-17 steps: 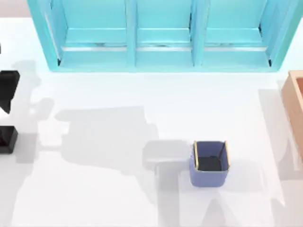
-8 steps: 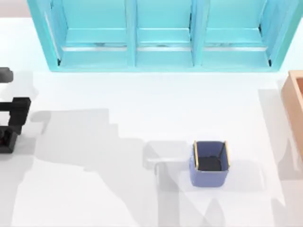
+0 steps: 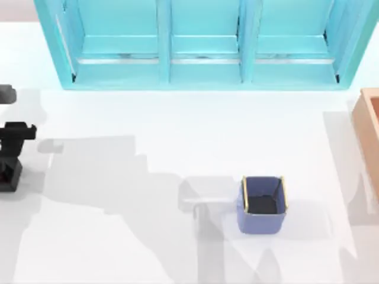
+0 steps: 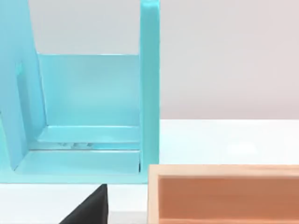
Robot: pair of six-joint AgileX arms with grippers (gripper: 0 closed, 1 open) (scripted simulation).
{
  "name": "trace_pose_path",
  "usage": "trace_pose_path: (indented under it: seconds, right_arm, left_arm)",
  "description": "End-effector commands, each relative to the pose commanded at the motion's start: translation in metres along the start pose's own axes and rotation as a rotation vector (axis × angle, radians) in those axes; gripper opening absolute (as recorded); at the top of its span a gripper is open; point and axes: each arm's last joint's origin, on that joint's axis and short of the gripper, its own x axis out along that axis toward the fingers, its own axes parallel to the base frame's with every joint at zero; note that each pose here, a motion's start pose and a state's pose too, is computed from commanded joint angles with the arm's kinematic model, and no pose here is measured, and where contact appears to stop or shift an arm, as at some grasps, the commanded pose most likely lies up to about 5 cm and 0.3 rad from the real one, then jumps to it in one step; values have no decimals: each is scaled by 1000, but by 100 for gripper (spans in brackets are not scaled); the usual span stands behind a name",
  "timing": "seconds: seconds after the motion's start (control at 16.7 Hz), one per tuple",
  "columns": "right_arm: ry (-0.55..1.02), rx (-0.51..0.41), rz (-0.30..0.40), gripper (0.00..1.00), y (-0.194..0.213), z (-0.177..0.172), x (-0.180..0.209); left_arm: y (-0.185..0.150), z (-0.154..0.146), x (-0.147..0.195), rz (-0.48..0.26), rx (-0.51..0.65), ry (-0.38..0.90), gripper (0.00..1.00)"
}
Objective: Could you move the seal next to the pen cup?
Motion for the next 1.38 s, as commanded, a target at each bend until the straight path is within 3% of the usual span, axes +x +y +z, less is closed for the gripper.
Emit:
trace_pose_path:
  seconds: [0.36,1.02,1.38]
  right_arm:
    - [0,0,0,100,0,0,0]
    - [0,0,0,100,0,0,0]
    - [0,0,0,100,0,0,0]
  left_arm:
    - [0,0,0,0,0,0,2]
    - [-5,2,-3,0,1,1,0]
    - [-73,19,-69,1,0,17,0]
